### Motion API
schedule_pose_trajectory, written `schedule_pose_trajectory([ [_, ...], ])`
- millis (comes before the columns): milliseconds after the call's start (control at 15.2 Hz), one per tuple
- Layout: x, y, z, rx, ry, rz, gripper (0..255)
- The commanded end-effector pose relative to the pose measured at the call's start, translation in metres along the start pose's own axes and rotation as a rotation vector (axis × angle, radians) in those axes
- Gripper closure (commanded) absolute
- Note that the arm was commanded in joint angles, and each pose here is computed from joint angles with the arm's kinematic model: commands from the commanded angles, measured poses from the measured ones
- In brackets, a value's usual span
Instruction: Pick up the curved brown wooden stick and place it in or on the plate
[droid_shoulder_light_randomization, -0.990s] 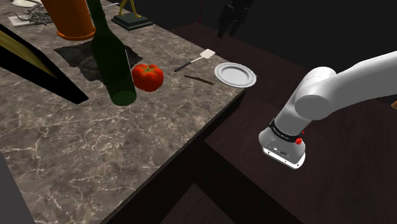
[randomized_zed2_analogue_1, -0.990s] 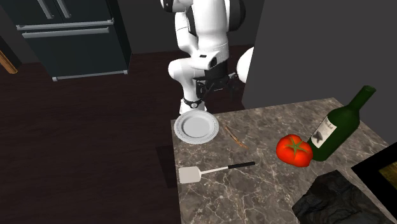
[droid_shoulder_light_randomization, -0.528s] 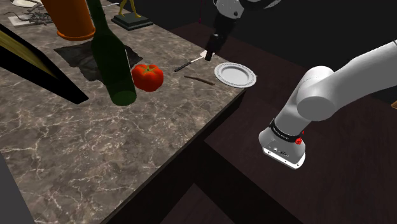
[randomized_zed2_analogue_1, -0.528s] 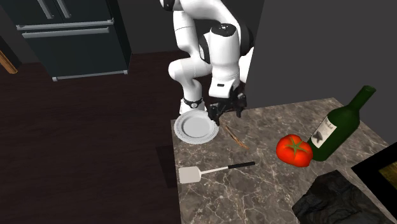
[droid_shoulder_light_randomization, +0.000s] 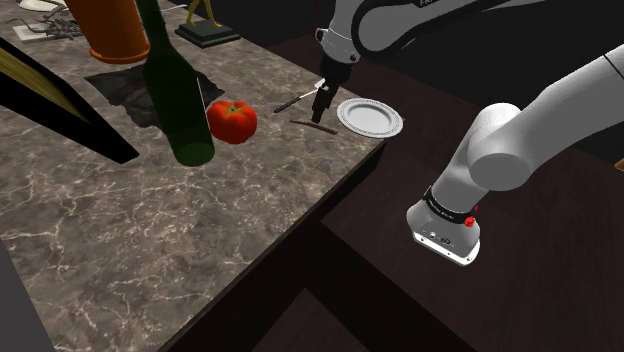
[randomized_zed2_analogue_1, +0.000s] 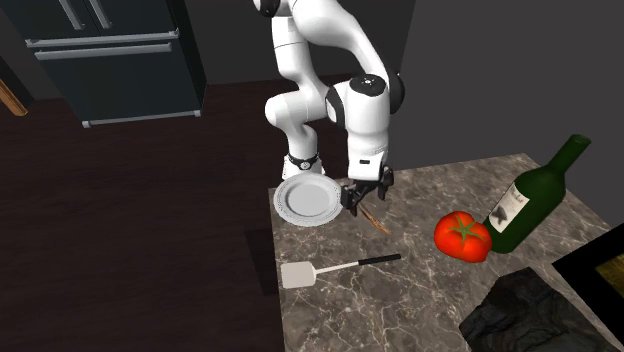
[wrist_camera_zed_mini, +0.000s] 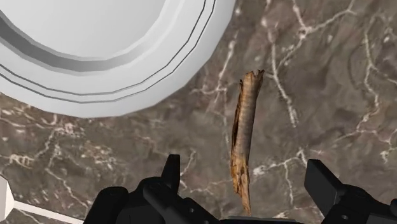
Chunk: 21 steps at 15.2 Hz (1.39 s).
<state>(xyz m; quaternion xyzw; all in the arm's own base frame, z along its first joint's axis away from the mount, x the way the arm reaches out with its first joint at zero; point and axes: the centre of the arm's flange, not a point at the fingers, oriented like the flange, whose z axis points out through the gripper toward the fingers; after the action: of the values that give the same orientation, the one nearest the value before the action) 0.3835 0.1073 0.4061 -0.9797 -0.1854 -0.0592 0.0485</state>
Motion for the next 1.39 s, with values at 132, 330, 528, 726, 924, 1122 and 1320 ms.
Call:
schedule_pose_trajectory([
  [132,0.000,0.000,0.021,0.000,0.001,-0.002,0],
  [330,0.000,0.000,0.024,0.000,0.001,-0.002,0],
  [528,0.000,0.000,0.024,0.000,0.001,-0.002,0],
  [726,0.000,0.000,0.024,0.000,0.000,-0.002,255],
  [924,0.000,0.000,0.024,0.000,0.000,-0.002,255],
  [1122,0.000,0.000,0.024,0.000,0.000,-0.002,255],
  [1320,0.000,0.000,0.024,0.000,0.001,-0.002,255],
])
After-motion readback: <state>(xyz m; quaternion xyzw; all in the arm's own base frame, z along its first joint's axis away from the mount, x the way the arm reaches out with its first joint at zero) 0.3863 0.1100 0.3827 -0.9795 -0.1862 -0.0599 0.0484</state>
